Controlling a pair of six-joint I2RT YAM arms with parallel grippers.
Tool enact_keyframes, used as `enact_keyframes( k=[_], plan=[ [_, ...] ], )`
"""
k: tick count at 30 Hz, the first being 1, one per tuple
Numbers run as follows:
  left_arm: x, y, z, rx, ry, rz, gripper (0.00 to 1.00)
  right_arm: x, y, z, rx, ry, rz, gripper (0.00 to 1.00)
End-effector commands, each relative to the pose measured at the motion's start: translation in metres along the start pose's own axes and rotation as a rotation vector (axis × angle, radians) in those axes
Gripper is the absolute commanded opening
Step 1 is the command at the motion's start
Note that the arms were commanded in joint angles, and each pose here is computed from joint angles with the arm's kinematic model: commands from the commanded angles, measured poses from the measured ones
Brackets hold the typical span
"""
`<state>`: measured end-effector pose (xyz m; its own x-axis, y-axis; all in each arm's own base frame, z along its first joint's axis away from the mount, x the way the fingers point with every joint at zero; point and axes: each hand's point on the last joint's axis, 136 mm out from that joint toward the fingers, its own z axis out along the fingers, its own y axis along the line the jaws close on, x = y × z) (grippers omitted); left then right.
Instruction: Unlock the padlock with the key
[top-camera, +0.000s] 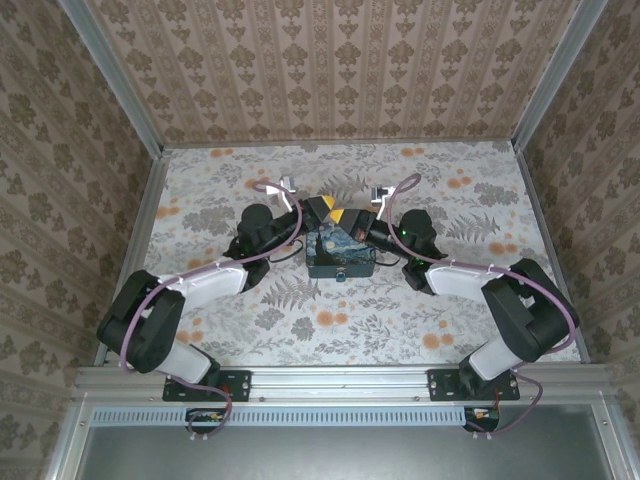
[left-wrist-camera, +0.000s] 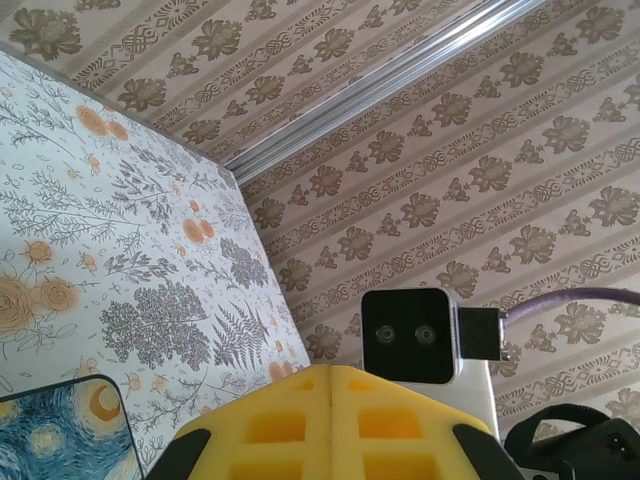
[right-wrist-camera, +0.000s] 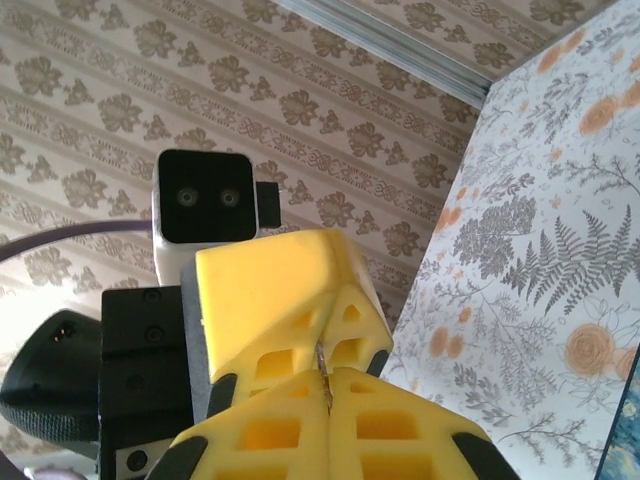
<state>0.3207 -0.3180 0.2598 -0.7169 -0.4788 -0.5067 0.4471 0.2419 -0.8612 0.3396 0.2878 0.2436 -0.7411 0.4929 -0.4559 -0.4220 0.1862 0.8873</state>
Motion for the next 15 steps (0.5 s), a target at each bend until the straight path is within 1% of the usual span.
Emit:
enact_keyframes(
  k=[1,3,6,8,11,13,14,15],
  plan=[
    [-0.009,-0.016,0.003,0.048,-0.030,0.011,0.00,-0.001,0.017,0.004,-0.053,0.010,-0.031,0.00],
    [-0.011,-0.014,0.002,0.037,-0.034,0.001,0.01,0.001,0.015,0.002,-0.037,0.017,-0.042,0.00],
    [-0.017,-0.012,-0.005,0.019,-0.044,-0.011,0.28,0.004,0.011,-0.003,0.002,0.038,-0.088,0.00],
    [-0.021,-0.011,-0.012,0.001,-0.045,-0.021,0.49,0.009,0.006,-0.007,0.050,0.066,-0.137,0.00],
    [-0.025,-0.009,-0.022,-0.046,-0.031,-0.030,0.71,0.014,0.004,-0.013,0.095,0.104,-0.200,0.00],
    [-0.024,-0.006,-0.028,-0.104,-0.001,-0.024,0.81,0.017,-0.004,-0.013,0.132,0.132,-0.228,0.00],
    [-0.025,-0.007,-0.031,-0.126,0.009,-0.012,0.85,0.014,0.006,-0.016,0.125,0.127,-0.260,0.00],
    [-0.025,-0.005,-0.034,-0.160,0.021,-0.003,0.94,0.015,0.006,-0.016,0.136,0.136,-0.285,0.00]
  ],
)
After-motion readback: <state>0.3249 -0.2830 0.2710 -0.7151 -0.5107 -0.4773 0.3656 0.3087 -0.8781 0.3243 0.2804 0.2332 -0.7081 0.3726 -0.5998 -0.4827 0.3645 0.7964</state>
